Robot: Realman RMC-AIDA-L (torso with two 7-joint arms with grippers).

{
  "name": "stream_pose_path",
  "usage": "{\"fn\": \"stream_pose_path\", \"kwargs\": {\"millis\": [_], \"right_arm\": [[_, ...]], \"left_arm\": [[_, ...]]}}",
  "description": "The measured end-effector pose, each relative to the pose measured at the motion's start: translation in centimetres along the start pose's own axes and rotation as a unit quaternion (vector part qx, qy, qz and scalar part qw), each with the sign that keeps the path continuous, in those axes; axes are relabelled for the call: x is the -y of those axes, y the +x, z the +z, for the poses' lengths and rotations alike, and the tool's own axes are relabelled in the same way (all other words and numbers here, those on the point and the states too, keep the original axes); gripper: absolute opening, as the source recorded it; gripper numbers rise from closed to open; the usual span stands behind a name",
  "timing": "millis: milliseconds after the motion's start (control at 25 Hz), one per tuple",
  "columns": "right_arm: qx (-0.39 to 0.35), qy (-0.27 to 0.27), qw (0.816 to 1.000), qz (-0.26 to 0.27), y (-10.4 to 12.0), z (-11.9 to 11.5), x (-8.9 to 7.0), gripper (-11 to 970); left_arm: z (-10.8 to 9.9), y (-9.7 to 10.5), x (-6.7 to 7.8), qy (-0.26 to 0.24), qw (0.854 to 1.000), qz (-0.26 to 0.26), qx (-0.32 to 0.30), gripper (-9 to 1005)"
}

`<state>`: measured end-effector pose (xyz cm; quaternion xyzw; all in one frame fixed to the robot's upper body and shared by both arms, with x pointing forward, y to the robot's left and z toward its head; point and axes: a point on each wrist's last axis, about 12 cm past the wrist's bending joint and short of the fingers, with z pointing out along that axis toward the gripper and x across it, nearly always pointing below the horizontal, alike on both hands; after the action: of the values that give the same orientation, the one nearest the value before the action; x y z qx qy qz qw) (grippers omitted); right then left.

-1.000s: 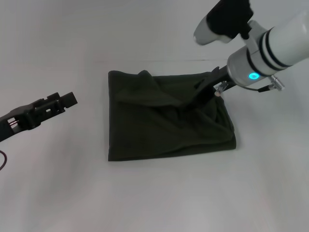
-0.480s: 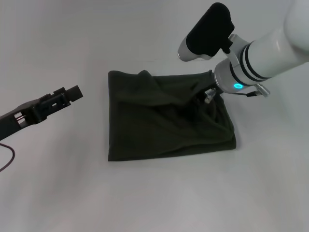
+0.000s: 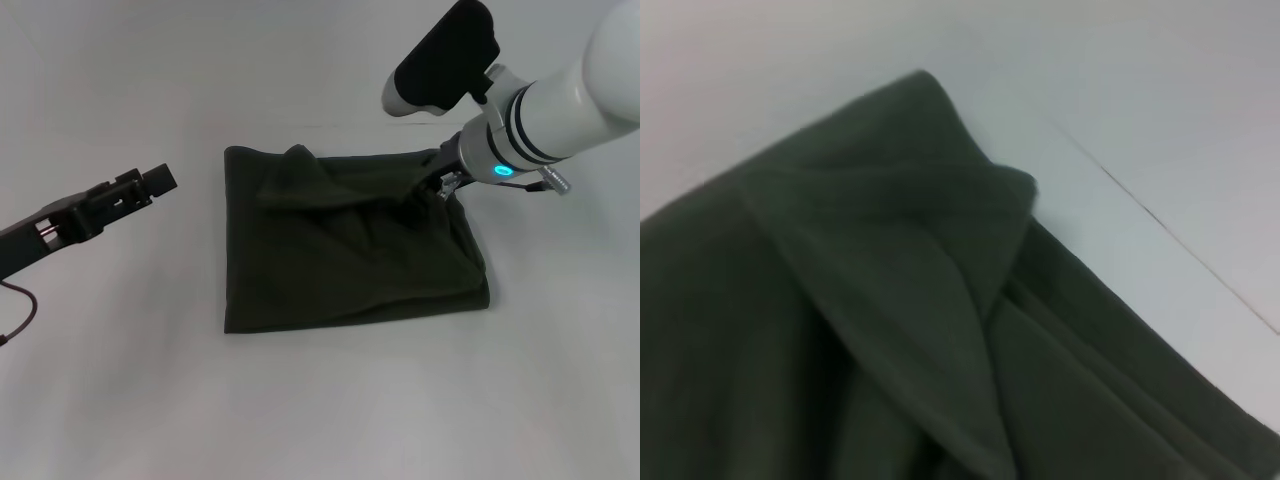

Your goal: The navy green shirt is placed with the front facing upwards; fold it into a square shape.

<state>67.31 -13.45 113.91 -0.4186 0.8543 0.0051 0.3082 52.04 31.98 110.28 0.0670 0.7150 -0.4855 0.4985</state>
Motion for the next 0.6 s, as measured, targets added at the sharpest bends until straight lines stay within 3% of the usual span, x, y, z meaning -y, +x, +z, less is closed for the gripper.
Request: {"fn": "stream_pose_path", "kwargs": {"millis": [600], "right_arm": [[-0.012, 0.071, 0.994, 0.077, 2.3, -0.8, 2.2, 848]], "left_arm": [[0.7, -0.3, -0.2, 0.001, 1.000, 0.000, 0.002, 945]]}}
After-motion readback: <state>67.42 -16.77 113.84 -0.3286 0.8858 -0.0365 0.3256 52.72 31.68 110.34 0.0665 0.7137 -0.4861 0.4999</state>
